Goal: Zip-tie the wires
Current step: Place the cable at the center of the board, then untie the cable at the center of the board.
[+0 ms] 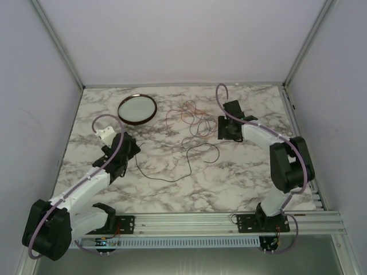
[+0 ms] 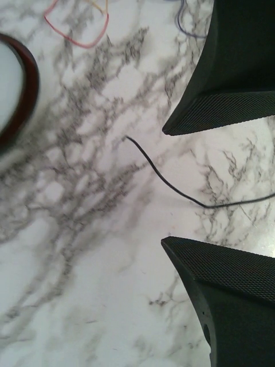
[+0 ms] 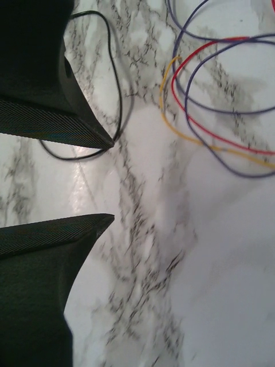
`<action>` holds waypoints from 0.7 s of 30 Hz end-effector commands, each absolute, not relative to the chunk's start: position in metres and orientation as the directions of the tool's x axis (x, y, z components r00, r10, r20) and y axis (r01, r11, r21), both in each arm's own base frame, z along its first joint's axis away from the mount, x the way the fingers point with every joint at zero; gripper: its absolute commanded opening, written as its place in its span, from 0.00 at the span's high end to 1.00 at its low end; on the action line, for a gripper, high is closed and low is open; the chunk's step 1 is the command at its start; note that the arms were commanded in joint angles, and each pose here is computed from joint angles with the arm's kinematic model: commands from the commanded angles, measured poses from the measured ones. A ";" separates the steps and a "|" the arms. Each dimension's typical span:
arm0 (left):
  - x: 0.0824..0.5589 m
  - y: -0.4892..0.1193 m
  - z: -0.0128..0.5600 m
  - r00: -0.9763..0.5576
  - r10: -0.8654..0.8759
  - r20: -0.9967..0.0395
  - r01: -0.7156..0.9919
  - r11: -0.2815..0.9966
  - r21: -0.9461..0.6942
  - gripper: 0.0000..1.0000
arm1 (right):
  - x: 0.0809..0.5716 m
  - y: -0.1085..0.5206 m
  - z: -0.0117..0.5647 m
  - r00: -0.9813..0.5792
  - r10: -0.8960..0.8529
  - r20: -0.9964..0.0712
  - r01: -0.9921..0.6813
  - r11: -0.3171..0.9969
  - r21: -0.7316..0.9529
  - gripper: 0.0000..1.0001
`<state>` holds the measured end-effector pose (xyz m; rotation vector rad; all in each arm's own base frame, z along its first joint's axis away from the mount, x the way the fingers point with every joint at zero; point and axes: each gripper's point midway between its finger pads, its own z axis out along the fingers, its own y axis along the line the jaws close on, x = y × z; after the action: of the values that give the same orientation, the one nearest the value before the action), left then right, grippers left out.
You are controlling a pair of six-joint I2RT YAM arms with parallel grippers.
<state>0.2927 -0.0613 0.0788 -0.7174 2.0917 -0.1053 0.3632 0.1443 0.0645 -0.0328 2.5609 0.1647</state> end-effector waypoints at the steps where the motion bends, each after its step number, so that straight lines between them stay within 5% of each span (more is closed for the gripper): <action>1: 0.311 -0.060 0.119 -0.406 -0.453 -0.794 -0.395 0.870 -0.294 0.27 | 0.394 0.179 0.080 -0.791 0.024 -0.612 -0.107 0.979 0.176 0.51; 21: 0.353 -0.099 0.167 -0.406 -0.403 -0.820 -0.211 0.915 -0.345 0.33 | 0.462 0.249 0.072 -0.781 -0.077 -0.619 -0.267 0.938 0.220 0.54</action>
<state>0.3427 -0.0941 0.1499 -0.4660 2.0463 -0.1939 0.4601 0.2313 0.0655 -0.1810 2.4641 0.3513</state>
